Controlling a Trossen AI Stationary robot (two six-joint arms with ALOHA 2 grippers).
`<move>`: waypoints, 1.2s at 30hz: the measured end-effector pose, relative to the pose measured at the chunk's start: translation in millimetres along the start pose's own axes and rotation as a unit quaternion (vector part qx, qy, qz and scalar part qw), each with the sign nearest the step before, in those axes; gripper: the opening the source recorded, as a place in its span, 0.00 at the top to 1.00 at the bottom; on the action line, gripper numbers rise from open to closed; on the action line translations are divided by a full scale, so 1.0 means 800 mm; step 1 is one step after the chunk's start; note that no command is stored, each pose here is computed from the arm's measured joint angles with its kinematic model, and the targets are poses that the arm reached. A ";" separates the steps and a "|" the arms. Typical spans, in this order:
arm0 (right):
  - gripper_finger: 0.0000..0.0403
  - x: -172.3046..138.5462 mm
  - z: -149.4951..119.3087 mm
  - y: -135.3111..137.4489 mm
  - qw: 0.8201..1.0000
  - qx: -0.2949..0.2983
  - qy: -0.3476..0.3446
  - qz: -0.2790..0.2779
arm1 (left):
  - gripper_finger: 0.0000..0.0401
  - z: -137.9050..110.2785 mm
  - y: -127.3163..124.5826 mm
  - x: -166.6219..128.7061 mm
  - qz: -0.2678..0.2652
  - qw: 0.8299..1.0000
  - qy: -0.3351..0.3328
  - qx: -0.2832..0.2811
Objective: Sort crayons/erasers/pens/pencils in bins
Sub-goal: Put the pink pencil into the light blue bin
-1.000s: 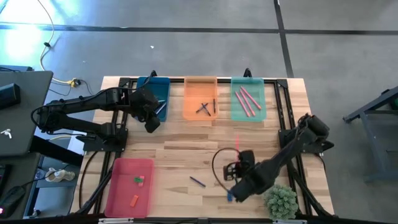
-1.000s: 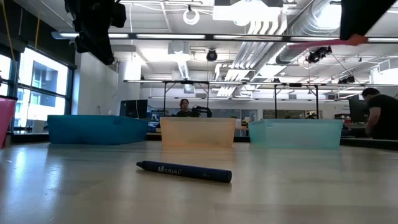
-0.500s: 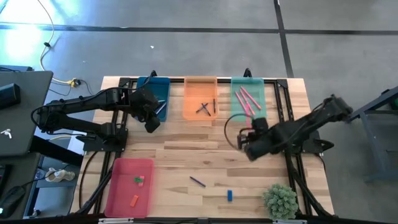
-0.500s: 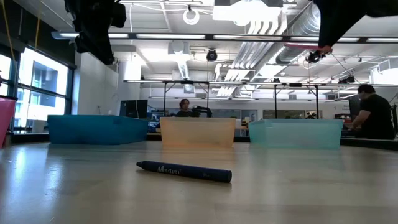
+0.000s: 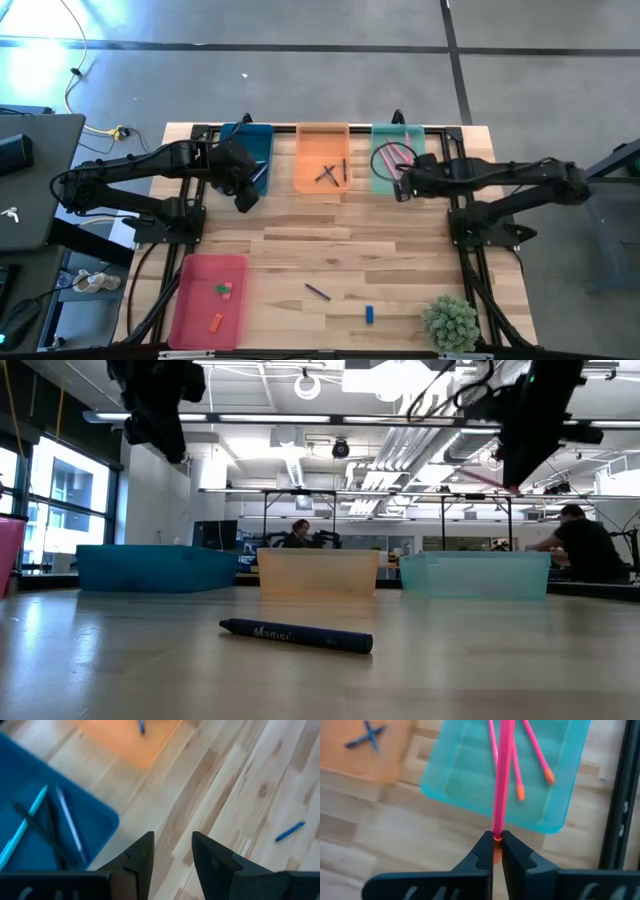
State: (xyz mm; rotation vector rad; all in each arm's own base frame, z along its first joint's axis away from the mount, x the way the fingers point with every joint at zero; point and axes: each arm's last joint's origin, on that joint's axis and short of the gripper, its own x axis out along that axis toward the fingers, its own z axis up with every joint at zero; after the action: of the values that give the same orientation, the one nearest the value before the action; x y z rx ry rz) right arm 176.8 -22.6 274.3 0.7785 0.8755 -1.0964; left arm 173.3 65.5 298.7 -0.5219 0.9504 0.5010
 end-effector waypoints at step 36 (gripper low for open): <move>0.99 0.154 0.082 -0.056 0.980 -0.138 0.140 -0.017 | 0.63 0.061 -0.029 -0.004 -0.099 0.967 -0.233 0.011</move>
State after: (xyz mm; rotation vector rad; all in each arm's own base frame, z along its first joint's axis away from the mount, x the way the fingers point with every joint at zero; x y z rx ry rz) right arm 172.9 -142.1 190.1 0.6961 1.2549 -0.8812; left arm 216.9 77.2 329.2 -0.4462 0.4469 0.4079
